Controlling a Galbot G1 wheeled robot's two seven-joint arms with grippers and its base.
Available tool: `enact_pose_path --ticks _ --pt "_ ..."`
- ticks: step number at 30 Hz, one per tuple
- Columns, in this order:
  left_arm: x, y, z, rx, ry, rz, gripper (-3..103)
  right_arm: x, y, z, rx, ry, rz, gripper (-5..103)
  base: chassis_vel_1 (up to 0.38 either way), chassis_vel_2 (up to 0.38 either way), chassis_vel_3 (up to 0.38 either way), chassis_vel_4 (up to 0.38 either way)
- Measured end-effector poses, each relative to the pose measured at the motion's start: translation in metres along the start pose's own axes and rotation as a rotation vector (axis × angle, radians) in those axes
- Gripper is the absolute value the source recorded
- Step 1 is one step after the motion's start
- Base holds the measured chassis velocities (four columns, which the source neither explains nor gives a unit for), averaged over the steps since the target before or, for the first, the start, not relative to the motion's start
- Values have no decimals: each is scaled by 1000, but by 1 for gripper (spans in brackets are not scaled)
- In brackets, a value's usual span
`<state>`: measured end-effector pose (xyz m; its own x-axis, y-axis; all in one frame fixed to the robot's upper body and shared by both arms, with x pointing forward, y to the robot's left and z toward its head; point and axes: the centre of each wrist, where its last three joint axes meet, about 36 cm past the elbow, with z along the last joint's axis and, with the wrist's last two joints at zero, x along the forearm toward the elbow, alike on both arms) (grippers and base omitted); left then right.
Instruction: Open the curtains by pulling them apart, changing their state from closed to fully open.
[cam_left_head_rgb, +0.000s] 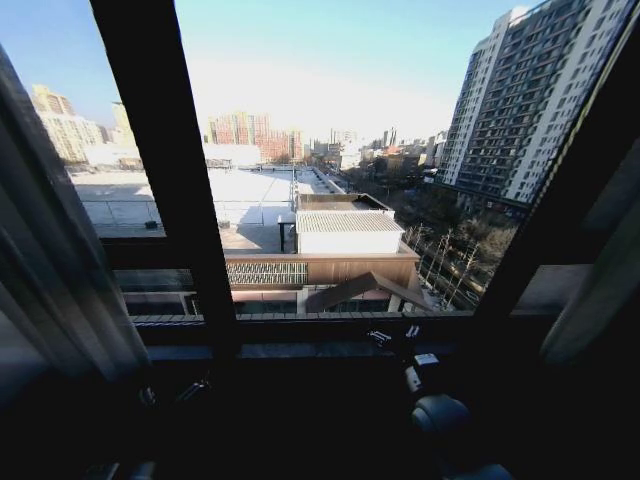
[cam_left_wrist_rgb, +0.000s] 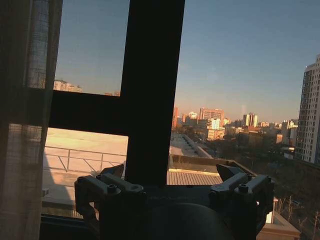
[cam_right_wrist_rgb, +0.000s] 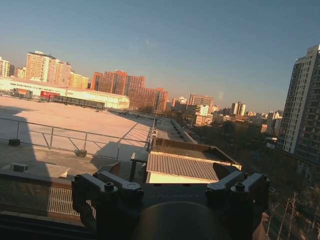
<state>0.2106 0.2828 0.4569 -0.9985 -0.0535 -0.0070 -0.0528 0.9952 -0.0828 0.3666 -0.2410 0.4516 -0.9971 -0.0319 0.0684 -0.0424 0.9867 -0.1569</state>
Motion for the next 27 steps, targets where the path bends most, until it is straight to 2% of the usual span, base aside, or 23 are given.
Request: enact_pose_path --ticks 27 --pt "-5 1 4 4 8 8 100 -1 2 6 -11 -14 7 100 353 354 -352 -353"
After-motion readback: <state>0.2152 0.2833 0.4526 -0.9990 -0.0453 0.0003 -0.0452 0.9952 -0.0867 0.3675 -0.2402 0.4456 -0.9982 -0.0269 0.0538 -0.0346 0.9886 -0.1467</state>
